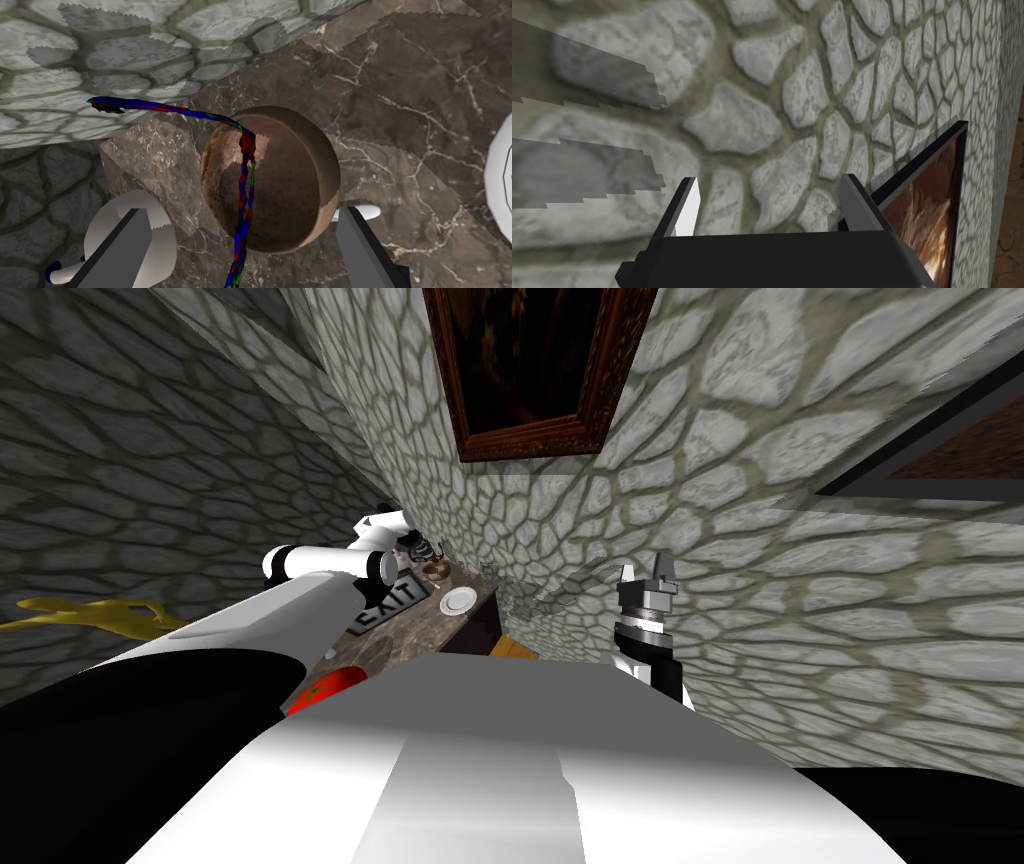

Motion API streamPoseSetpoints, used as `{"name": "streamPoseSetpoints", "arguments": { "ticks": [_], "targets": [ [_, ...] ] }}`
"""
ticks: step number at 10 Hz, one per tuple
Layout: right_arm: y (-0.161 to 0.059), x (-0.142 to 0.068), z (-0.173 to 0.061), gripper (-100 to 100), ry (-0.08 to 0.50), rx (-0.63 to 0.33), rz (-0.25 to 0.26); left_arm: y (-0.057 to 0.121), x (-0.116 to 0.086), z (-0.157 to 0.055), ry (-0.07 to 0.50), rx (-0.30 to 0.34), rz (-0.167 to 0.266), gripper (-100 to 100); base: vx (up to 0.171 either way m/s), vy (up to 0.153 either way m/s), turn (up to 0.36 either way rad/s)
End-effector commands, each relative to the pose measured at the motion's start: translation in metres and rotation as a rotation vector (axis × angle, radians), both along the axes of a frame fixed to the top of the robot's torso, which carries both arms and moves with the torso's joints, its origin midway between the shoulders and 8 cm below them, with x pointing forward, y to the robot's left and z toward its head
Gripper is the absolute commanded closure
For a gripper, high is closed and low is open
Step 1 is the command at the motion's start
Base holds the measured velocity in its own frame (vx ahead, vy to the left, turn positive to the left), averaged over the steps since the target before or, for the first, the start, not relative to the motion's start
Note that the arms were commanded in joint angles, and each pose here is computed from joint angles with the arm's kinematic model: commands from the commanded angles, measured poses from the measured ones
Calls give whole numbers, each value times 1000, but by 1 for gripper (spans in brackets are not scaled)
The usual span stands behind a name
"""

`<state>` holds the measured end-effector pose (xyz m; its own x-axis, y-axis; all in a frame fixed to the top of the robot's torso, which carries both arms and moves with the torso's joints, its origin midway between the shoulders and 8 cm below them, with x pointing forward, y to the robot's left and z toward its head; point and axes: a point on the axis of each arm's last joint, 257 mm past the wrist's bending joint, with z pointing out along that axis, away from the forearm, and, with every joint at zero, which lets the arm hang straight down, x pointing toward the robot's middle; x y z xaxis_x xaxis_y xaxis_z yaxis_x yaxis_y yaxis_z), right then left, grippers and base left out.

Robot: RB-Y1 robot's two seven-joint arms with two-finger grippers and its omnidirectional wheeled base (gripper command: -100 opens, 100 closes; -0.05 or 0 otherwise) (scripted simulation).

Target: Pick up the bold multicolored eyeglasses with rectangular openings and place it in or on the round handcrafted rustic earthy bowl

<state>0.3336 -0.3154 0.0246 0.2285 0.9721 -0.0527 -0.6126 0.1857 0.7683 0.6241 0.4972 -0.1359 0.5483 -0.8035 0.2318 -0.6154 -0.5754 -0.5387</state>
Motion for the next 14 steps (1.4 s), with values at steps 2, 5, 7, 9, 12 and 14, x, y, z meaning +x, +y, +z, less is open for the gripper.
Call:
{"name": "streamPoseSetpoints", "arguments": {
  "ticks": [2, 5, 7, 9, 12, 14],
  "targets": [
    [0, 0, 0, 0, 0, 0, 0, 3, 3, 25, -22, 14, -7, -100, 1, -2, -8],
    [0, 0, 0, 0, 0, 0, 0, 6, -4, 39, -2, -1, 4, -100, 2, -4, -7],
    [0, 0, 0, 0, 0, 0, 0, 8, -6, 55, -2, -2, 6, -100, 0, 0, 0],
    [0, 0, 0, 0, 0, 0, 0, 9, -6, 53, -5, 1, 4, -100, 0, 0, 0],
    [0, 0, 0, 0, 0, 0, 0, 8, -7, 53, -3, -1, 5, 0, 0, 0, 0],
    [0, 0, 0, 0, 0, 0, 0, 8, -7, 53, -3, -1, 5, 0, 0, 0, 0]
  ]
}}
